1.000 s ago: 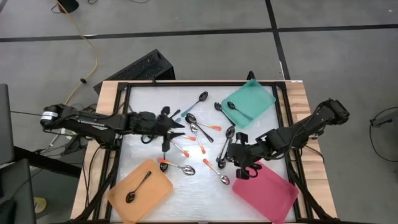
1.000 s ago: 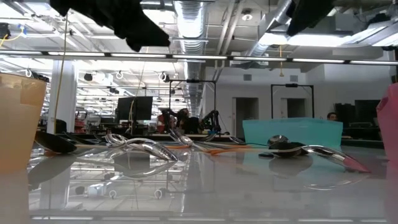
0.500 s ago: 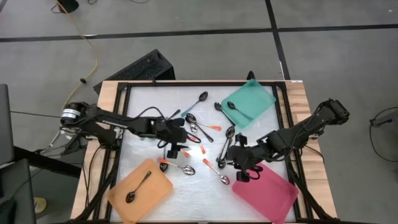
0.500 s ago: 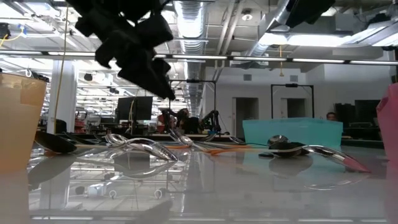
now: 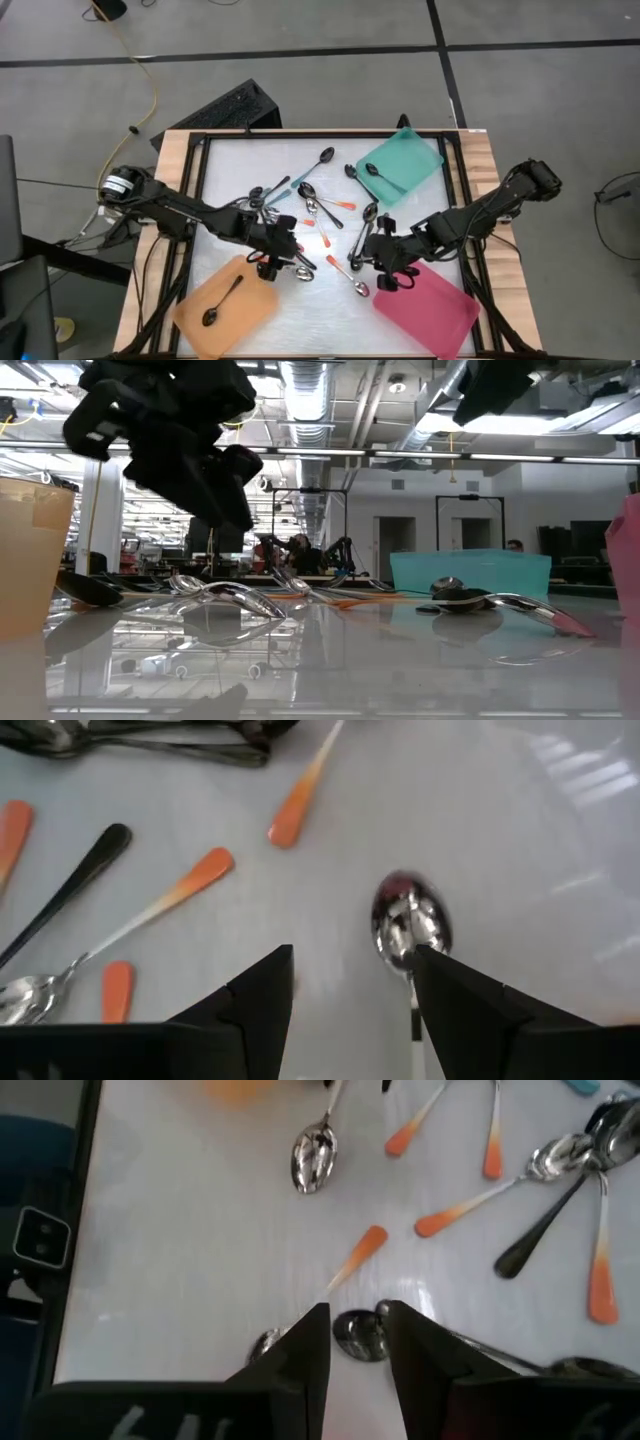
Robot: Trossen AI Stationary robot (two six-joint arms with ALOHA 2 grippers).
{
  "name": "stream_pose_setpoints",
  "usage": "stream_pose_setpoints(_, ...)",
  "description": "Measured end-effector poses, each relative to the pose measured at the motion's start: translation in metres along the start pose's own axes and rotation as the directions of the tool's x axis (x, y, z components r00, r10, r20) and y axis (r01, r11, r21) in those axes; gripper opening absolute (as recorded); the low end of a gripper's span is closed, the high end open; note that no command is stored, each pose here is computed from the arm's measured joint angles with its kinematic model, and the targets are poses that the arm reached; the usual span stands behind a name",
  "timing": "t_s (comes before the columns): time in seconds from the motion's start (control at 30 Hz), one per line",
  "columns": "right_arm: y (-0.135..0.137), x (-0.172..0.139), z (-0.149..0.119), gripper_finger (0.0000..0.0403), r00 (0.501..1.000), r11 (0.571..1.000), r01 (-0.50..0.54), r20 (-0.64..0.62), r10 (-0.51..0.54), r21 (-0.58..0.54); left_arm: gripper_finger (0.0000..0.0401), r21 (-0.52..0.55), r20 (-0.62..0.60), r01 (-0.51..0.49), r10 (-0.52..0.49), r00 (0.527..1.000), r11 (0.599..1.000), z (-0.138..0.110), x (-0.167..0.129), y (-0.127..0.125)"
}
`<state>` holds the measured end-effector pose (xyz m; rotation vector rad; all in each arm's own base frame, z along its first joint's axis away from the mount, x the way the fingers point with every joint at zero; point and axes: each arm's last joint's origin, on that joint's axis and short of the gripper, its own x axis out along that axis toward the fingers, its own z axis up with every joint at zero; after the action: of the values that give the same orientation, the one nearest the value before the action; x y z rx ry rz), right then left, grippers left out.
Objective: Sort silverware by color (type)
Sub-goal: Put the orange spoon into the red bin
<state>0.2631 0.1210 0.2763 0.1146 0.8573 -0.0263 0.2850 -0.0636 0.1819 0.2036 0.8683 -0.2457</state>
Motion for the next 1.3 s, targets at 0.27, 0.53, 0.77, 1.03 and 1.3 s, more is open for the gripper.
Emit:
stream_pose_setpoints(0.27,0.001,0.0,0.002,0.0112,1.0,1.0,-0.006,0.016,0.006,0.002,0.0189,0.035,-0.065,0.091,-0.089,0.994,0.995,0.001,0.0,-0.006)
stream_pose_setpoints(0.53,0.0,0.0,0.003,0.0112,0.999,1.0,0.031,0.04,-0.031,0.003,0.0189,0.037,-0.169,0.108,-0.1,0.981,0.993,0.017,0.009,-0.006)
stream_pose_setpoints(0.77,0.0,0.0,0.003,0.0112,0.999,1.0,0.03,0.041,-0.03,0.003,0.0189,0.062,-0.344,0.146,-0.116,0.932,0.987,0.026,0.04,-0.006)
stream_pose_setpoints(1.03,0.0,0.0,0.002,0.0112,0.999,1.0,0.031,0.038,-0.031,0.003,0.0189,0.076,-0.386,0.153,-0.112,0.916,0.985,0.026,0.051,-0.004)
stream_pose_setpoints(1.3,0.0,0.0,0.002,0.0112,0.999,0.999,0.032,0.039,-0.032,0.004,0.0174,0.047,-0.407,0.145,-0.113,0.907,0.988,0.02,0.057,-0.002)
